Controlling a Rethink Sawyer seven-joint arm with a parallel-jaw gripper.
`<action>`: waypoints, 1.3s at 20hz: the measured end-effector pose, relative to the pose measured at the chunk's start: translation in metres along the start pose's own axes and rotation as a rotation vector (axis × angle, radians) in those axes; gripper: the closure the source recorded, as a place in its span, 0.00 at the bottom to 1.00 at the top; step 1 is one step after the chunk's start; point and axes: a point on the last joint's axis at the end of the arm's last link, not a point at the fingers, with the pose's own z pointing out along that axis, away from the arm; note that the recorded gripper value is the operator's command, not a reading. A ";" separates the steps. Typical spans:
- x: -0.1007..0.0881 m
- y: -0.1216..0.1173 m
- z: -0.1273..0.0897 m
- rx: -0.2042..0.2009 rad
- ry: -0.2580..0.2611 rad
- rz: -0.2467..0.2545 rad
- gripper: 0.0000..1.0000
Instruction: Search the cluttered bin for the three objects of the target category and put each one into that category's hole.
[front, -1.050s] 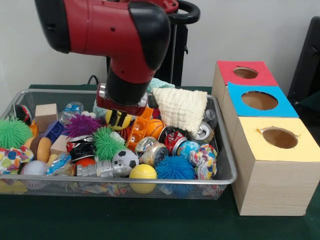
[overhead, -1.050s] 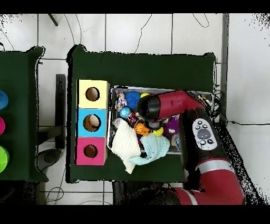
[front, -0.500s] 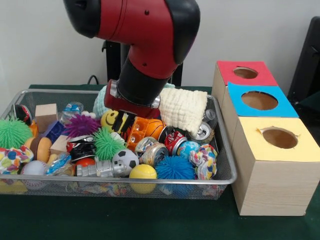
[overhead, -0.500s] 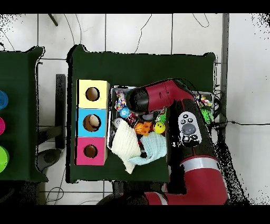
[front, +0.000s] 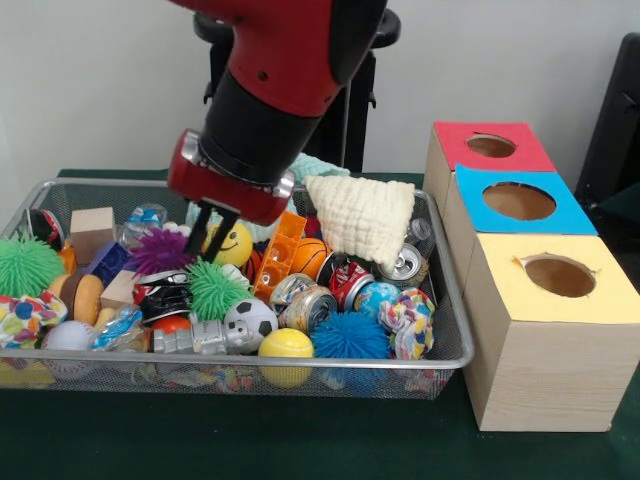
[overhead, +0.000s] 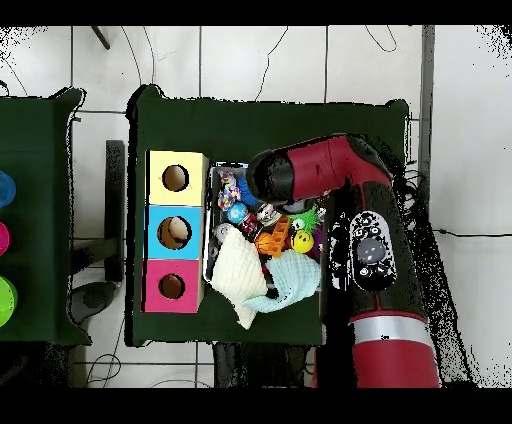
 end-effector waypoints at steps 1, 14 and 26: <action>-0.002 -0.005 -0.002 0.004 -0.014 0.005 1.00; -0.012 -0.032 -0.001 -0.049 -0.063 0.091 1.00; -0.020 -0.045 0.005 -0.158 -0.105 0.192 0.00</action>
